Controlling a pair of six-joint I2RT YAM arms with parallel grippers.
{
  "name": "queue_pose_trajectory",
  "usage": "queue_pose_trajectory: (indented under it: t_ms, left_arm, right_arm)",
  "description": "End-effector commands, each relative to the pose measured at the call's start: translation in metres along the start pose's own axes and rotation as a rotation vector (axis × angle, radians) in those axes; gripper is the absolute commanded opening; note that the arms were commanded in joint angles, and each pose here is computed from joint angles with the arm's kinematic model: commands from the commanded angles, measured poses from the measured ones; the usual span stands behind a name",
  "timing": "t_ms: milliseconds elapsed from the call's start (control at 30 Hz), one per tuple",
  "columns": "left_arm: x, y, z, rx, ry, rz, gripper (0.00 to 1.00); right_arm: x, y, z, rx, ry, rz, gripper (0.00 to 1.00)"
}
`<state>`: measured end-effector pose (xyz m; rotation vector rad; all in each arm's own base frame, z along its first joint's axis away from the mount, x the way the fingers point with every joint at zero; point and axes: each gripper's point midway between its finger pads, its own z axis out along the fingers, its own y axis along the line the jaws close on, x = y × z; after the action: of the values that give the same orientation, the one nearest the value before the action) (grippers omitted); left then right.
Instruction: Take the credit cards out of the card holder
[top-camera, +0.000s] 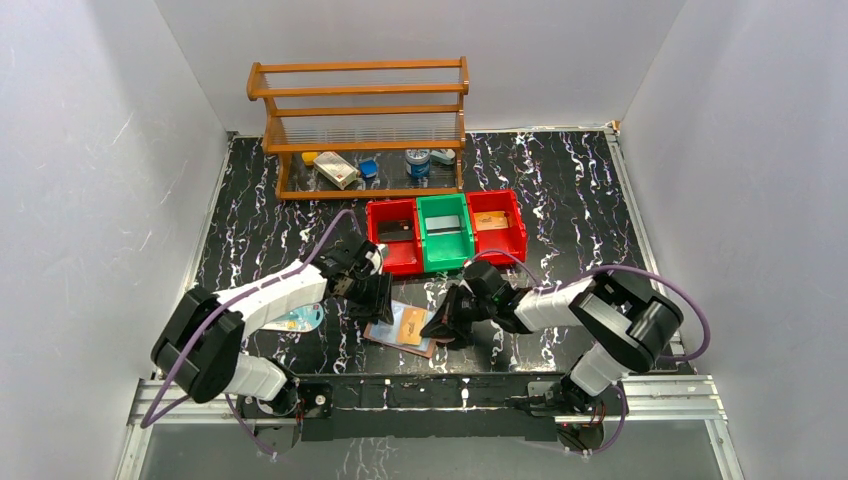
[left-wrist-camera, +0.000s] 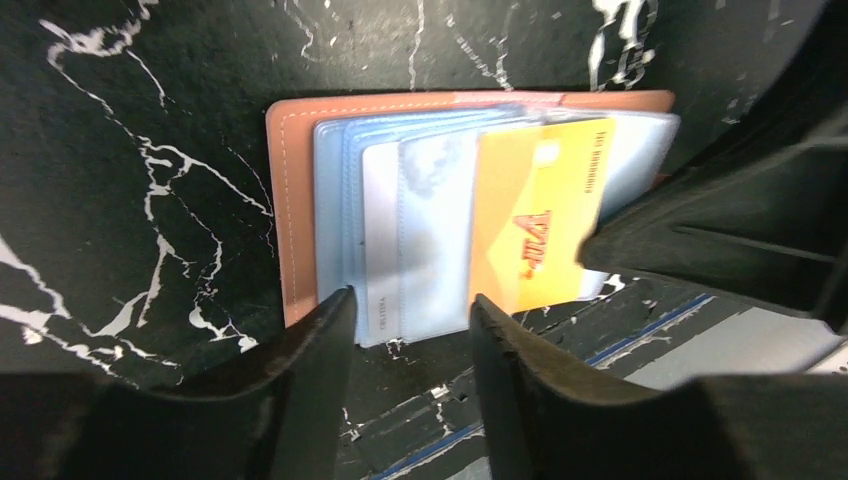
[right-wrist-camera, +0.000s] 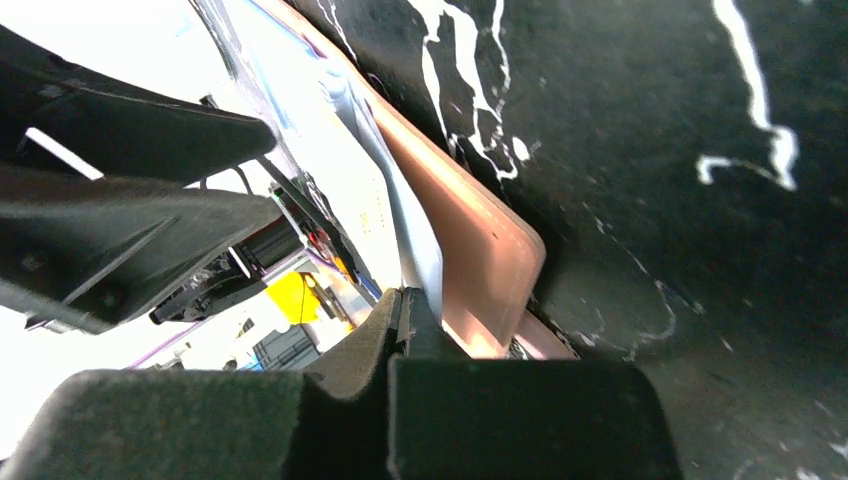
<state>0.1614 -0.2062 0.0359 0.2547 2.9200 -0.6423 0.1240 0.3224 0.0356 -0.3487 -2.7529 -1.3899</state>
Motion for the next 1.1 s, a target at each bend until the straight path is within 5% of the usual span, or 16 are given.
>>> queue_pose_trajectory:
  t_ms: [0,467,1067]
  left_arm:
    - [-0.025,-0.020,-0.034,0.038,-0.115,0.044,0.48]
    - [-0.015,-0.063,-0.022,0.325,-0.051,0.044,0.53]
    - [0.027,0.001,0.023,0.076,0.112,-0.008,0.44]
  right_arm:
    - [-0.007,0.030,0.006,-0.084,0.010,-0.060,0.02]
    - [-0.011,0.024,0.013,-0.059,0.003,-0.037,0.03]
    - [-0.014,0.030,0.016,-0.105,-0.007,-0.027,0.12]
